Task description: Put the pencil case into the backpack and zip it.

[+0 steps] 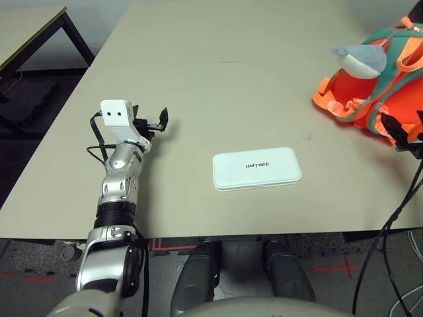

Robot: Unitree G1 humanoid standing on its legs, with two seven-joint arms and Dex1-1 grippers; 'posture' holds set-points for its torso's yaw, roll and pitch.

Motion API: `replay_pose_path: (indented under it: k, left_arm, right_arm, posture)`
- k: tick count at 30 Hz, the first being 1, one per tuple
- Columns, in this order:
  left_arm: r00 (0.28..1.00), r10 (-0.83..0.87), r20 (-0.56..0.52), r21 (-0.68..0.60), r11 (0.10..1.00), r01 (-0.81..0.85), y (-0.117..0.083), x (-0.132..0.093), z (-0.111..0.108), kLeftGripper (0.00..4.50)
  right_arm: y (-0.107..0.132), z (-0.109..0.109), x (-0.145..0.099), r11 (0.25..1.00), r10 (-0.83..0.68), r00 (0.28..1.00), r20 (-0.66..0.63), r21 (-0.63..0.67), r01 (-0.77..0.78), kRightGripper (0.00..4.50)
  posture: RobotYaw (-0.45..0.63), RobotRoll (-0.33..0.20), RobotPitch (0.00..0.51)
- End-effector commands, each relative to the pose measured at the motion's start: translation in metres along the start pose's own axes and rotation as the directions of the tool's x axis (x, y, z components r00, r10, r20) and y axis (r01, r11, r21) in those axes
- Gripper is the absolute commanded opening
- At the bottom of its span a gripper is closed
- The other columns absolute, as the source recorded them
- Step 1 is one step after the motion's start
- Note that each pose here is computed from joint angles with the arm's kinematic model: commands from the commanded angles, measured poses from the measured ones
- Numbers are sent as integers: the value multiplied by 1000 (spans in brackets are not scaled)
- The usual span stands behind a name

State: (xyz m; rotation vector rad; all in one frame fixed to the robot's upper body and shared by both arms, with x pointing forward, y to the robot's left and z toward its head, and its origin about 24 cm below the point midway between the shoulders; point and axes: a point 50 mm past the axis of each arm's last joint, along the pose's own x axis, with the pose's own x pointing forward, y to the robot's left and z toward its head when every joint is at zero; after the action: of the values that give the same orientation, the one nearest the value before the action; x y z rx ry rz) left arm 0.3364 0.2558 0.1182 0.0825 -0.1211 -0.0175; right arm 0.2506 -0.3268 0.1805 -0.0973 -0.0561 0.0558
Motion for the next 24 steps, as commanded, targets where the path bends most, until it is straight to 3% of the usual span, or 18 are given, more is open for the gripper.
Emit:
replay_pose_path:
  k: [1, 6, 9, 13, 18, 21, 24]
  left_arm:
    - [1000, -10, -15, 20, 1000, 10, 1, -1, 0, 4493]
    - [999, -44, -16, 29, 999, 45, -6, -1, -1, 4493]
    - [996, -89, 5, 43, 995, 89, -3, 2, 11, 4493]
    - [954, -298, -8, -110, 949, 296, -6, 9, 31, 4493]
    - [736, -665, -131, -402, 714, 574, -5, -7, 62, 4493]
    - [602, -780, -170, -587, 571, 574, -2, -19, 78, 4500]
    - [463, -866, -190, -725, 442, 528, -5, -33, 78, 4500]
  right_arm:
    - [-3, -2, -6, 1000, -14, 1000, -11, 10, 14, 4500]
    - [-7, 5, -12, 1000, -9, 1000, -5, -7, 9, 4500]
    - [-8, 19, -14, 999, 23, 1000, 4, 49, -23, 4500]
    - [-1, 40, -18, 966, 189, 980, -61, 191, -175, 4500]
    - [8, 59, -26, 887, 407, 893, -191, 318, -336, 4500]
    - [17, 57, -25, 844, 497, 825, -268, 369, -388, 4031]
    - [36, 46, -25, 793, 593, 721, -357, 415, -447, 3086]
  posture:
    - [0, 0, 184]
    - [-12, 0, 185]
    - [-19, 0, 189]
    - [12, 0, 163]
    - [52, 0, 137]
    - [56, 0, 140]
    - [58, 0, 138]
